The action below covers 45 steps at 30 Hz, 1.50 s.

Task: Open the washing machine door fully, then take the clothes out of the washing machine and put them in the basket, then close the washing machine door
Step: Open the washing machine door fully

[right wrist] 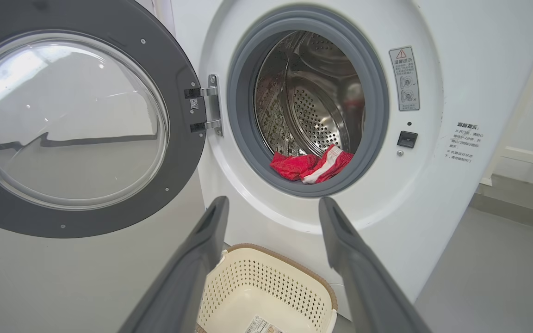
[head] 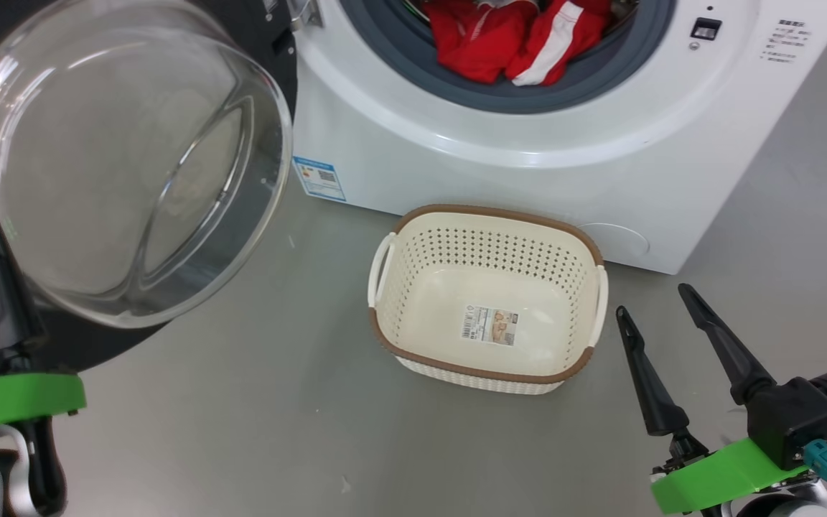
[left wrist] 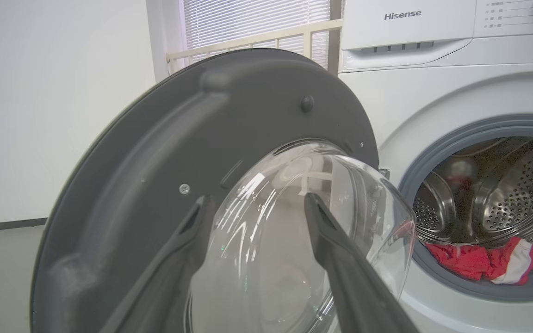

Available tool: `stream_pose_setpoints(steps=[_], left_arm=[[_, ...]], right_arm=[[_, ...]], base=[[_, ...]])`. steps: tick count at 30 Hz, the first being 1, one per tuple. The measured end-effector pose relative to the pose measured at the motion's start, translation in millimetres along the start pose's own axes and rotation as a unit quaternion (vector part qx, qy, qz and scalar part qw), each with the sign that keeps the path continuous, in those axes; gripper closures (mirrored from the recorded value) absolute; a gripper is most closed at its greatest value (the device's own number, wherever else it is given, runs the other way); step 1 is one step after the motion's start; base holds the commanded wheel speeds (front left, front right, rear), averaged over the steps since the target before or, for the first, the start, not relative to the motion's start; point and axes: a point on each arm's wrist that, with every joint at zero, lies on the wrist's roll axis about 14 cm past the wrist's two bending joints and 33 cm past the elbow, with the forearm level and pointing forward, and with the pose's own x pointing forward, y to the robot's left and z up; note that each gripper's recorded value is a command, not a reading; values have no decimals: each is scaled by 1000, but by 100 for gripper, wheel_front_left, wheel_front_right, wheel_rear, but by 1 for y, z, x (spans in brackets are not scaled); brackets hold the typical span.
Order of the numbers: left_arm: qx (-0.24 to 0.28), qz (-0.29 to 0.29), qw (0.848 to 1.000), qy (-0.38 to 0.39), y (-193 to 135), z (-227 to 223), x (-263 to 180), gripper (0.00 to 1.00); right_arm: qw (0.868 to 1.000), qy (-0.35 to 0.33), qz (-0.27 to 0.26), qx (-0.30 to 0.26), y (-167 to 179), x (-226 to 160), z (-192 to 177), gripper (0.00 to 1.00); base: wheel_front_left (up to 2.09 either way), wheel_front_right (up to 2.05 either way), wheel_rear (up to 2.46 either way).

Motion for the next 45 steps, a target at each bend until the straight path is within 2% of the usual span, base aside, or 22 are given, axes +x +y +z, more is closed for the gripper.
stream_pose_setpoints(steps=[3,8,17,24,36,45], left_arm=[[-14,-22,999,-24,-16,15,-1,0],[-66,-109,989,-70,-67,45,-5,0],[-124,-200,971,-29,-128,35,-20,0],[-132,-269,954,16,-177,14,-42,0],[-153,-338,927,52,-231,-9,-72,0],[-139,-362,919,72,-237,-21,-93,0]], right_arm=[[1000,-4,-15,-2,-10,-4,1,0],[999,-11,-53,-2,-33,-15,2,0],[993,-36,-108,-5,-67,-31,13,0],[988,-50,-144,-15,-87,-49,22,0],[979,-65,-189,-28,-105,-82,32,0],[973,-73,-218,-36,-111,-110,39,0]], base=[[0,0,0],[0,0,0],[0,0,0],[0,0,0],[0,0,0],[0,0,0]])
